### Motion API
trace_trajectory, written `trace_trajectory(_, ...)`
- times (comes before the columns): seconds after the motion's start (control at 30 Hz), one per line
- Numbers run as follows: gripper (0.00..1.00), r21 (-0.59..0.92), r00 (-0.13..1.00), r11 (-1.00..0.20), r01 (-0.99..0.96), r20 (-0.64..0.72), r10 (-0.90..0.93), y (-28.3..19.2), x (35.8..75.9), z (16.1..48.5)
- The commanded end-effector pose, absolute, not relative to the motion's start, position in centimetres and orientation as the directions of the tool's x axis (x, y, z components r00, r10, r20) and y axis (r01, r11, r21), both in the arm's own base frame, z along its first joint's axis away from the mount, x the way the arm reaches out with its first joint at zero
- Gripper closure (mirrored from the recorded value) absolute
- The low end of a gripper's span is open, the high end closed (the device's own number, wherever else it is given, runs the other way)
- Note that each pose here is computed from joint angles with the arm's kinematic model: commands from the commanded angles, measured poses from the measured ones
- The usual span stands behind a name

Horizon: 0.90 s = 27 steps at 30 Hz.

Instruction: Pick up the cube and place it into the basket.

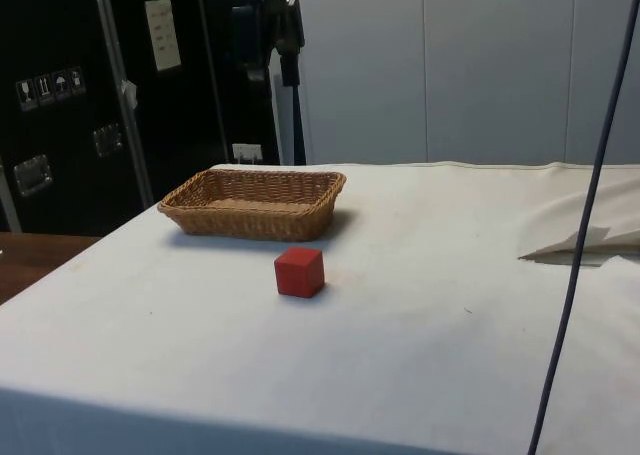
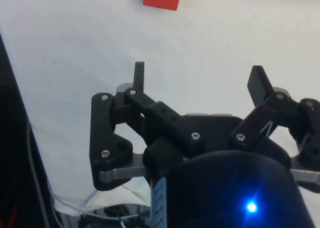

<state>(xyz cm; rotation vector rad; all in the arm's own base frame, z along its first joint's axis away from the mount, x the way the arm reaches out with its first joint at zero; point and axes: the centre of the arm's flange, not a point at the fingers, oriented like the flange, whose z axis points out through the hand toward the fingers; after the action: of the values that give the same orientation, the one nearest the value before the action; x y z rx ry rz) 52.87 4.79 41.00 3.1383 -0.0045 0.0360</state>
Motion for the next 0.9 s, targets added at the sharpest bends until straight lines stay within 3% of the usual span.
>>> trace_trajectory(0.0, 0.0, -0.009, 1.0, -1.0, -0.001, 0.029, -0.002, 4.9, 52.9, 40.8)
trace_trajectory(0.87, 0.0, -0.01, 0.998, -0.998, 0.058, -0.002, 0.058, 6.7, 53.2, 36.1)
